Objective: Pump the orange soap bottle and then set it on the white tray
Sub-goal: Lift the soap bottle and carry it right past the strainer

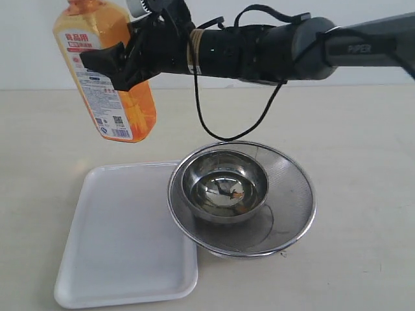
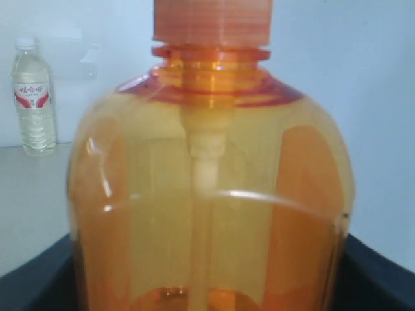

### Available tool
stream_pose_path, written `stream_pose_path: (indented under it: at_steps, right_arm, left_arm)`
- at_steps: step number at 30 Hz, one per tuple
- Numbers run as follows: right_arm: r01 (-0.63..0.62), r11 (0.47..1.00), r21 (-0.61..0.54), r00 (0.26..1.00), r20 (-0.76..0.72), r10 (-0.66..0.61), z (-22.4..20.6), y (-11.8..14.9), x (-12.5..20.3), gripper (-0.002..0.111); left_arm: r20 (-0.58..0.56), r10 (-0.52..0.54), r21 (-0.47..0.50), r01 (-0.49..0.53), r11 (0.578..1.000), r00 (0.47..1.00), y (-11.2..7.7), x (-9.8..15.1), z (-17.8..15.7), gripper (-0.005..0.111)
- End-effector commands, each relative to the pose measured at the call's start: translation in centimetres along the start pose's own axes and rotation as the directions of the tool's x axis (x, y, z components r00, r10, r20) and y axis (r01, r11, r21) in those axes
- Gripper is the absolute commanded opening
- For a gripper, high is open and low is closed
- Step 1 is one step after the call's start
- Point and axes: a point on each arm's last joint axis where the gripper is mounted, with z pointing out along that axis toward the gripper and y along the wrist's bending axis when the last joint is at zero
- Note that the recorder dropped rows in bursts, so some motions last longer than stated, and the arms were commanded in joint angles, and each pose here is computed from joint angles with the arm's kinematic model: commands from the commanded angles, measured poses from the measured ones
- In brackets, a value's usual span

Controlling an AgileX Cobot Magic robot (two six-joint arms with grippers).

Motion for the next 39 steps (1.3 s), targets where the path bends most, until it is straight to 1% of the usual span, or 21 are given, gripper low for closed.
stream_pose_path:
  at_steps: [1,6,10,14,21,25,30,32,34,36,39]
  right_arm:
    - [0.014,1.000,0.009,0.990,0.137,-0.016,-2.6,1.5,-4.4,0.000]
    - [0.013,0.999,0.035,0.986,0.168,-0.019,-5.4,3.4,-5.6,0.000]
    - [0.022,0.996,0.083,0.982,0.187,-0.037,-7.9,4.9,-6.4,0.000]
    - [0.040,0.991,0.128,0.983,0.176,-0.062,-10.6,6.5,-7.1,0.000]
    - [0.049,0.953,0.299,0.983,0.153,-0.099,-15.7,8.8,-7.9,0.000]
    - [0.045,0.928,0.369,0.981,0.161,-0.111,-18.3,10.1,-7.8,0.000]
    - [0.052,0.874,0.483,0.987,0.108,-0.118,-21.4,11.2,-7.6,0.000]
    - [0.031,0.845,0.533,0.988,0.114,-0.108,-22.7,11.5,-7.4,0.000]
    - [0.033,0.809,0.587,0.987,0.109,-0.120,-23.9,11.8,-7.2,0.000]
    - [0.025,0.759,0.650,0.987,0.106,-0.123,-25.4,12.1,-6.9,0.000]
    - [0.050,0.693,0.719,0.988,0.068,-0.142,-27.2,12.5,-6.3,0.000]
  left_arm:
    - [0.008,0.001,0.006,-0.001,1.000,1.000,0.0,-0.1,0.0,0.005]
    - [0.008,0.001,0.006,-0.001,1.000,1.000,0.0,-0.1,0.0,0.005]
    - [0.008,0.001,0.006,-0.001,1.000,1.000,0.0,-0.1,0.0,0.005]
    - [0.008,0.001,0.006,-0.001,1.000,1.000,0.0,-0.1,0.0,0.005]
    - [0.008,0.001,0.006,-0.001,1.000,1.000,0.0,-0.1,0.0,0.005]
    - [0.008,0.001,0.006,-0.001,1.000,1.000,0.0,-0.1,0.0,0.005]
    - [0.008,0.001,0.006,-0.001,1.000,1.000,0.0,-0.1,0.0,0.005]
    - [0.008,0.001,0.006,-0.001,1.000,1.000,0.0,-0.1,0.0,0.005]
    - [0.008,0.001,0.006,-0.001,1.000,1.000,0.0,-0.1,0.0,0.005]
    - [0.008,0.001,0.006,-0.001,1.000,1.000,0.0,-0.1,0.0,0.005]
    - [0.008,0.001,0.006,-0.001,1.000,1.000,0.0,-0.1,0.0,0.005]
